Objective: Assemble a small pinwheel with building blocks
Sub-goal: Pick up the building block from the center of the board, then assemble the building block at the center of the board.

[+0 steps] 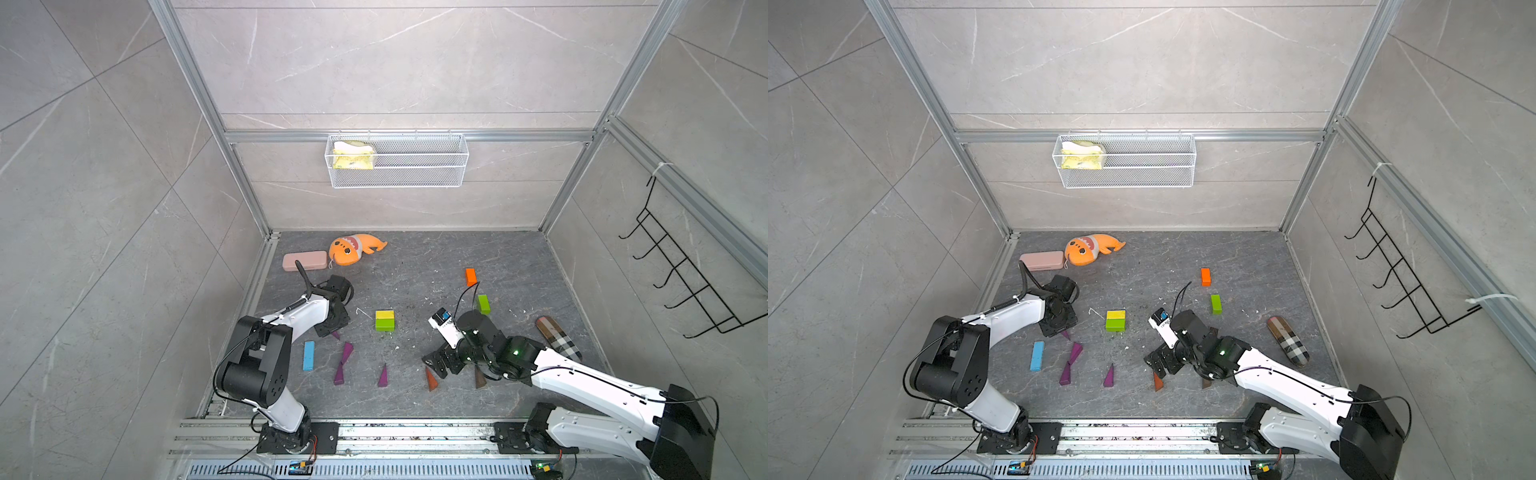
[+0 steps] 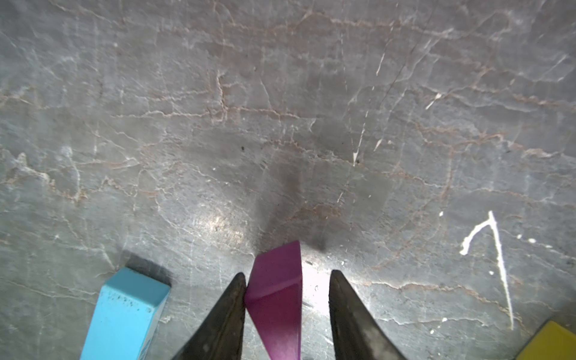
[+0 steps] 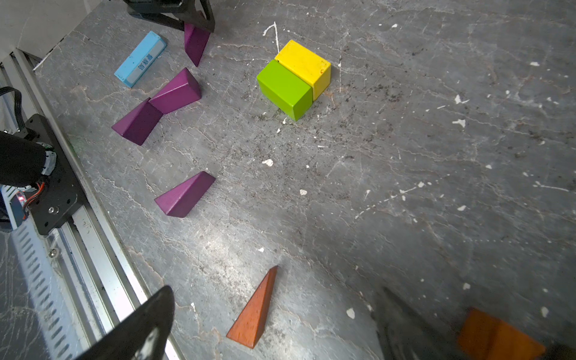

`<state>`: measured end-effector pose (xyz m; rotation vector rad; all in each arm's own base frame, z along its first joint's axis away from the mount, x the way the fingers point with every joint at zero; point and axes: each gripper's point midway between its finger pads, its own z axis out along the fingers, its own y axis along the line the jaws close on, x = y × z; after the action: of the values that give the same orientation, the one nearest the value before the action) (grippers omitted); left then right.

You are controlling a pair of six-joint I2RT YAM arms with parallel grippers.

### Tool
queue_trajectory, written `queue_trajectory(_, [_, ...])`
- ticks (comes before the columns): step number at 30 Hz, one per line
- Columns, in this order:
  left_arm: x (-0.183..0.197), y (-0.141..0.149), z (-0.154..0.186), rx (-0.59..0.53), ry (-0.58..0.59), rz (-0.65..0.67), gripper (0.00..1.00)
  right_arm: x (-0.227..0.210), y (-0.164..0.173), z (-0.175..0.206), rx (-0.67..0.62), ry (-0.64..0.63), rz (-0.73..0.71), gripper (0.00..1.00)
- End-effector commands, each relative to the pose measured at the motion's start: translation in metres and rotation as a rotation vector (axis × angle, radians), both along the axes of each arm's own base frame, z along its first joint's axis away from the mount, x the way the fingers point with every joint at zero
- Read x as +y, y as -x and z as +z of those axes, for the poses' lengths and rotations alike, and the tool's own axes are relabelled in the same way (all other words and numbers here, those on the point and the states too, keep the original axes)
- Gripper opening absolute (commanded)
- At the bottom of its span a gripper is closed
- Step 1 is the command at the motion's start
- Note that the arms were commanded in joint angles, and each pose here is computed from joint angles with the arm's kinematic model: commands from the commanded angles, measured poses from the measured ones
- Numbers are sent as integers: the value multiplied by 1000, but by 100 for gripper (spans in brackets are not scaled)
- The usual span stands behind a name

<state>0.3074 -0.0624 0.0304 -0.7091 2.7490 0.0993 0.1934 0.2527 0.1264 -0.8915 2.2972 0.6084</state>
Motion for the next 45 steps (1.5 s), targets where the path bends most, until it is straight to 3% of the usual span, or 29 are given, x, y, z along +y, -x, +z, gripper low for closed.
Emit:
queue_trajectory(1, [2,4,-4,13,7,11,43,3,0,1,0,-4,8,100])
queue_trajectory(13, [1,10,-9,22,16,11,31,5,0,1,7,-9,12,100])
queue_trajectory(24, [-5,0,2,-22,45,-12,10,3,1,4,-1,-20,2,100])
queue_trajectory(33, [-29,-38,43,-136,107,-60,9,9,-9,24,-42,-45,6,100])
queue_trajectory(39, [-61,-67,51,-158,121,-113,9,13,-11,18,-60,-38,44,100])
queue_trajectory(45, [-82,-91,57,-184,108,-131,9,11,-7,19,-127,-125,46,100])
